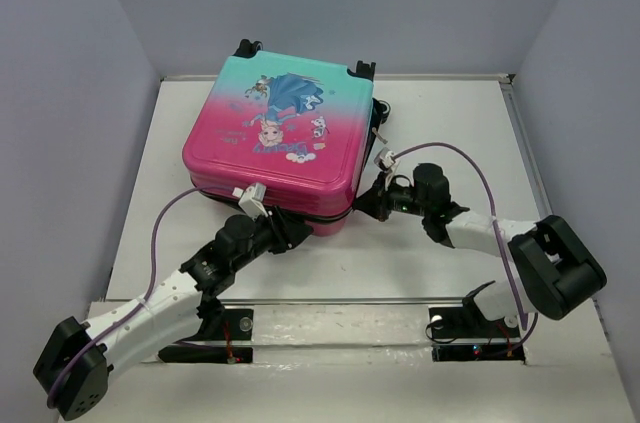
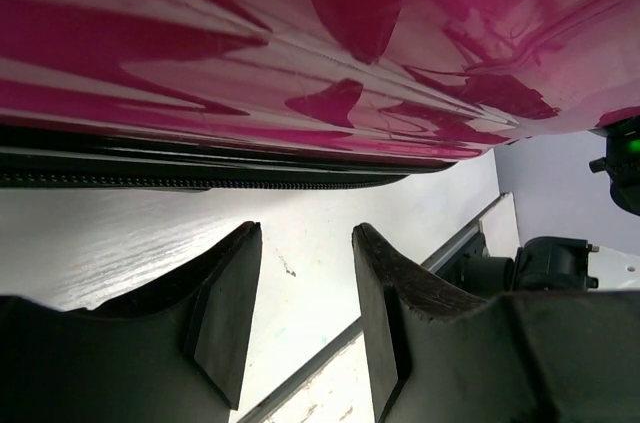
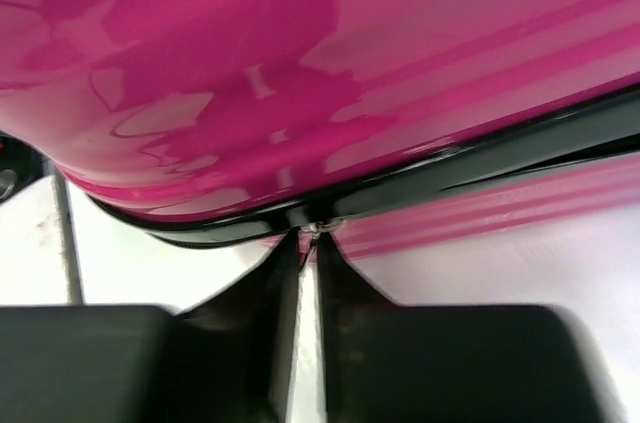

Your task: Pack the luggage

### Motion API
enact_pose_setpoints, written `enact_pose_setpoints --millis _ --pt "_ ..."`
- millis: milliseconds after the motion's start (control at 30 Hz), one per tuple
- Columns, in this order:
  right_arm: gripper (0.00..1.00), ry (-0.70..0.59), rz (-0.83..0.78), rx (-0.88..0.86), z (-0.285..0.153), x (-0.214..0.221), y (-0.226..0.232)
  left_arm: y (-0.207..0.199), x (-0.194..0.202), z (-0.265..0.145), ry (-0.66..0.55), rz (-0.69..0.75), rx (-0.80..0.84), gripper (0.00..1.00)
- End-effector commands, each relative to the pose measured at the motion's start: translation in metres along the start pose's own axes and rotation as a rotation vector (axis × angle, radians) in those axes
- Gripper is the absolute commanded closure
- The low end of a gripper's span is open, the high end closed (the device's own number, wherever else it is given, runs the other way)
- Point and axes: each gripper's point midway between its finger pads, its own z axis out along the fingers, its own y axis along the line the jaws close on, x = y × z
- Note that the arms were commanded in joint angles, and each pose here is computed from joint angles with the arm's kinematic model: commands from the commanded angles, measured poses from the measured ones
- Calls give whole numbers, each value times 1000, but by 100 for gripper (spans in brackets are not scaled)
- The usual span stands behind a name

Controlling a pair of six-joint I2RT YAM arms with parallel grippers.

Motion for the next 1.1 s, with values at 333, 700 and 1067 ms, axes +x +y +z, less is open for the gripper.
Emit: enact_pose_setpoints --millis 333,700,1067 --pt "93 93 124 237 -5 32 39 -63 -71 29 -206 87 81 48" --pt "93 171 159 315 19 41 93 -89 -64 60 -159 95 144 49" --pt "93 -108 259 541 50 -21 59 -86 -132 -44 -287 306 -78 15"
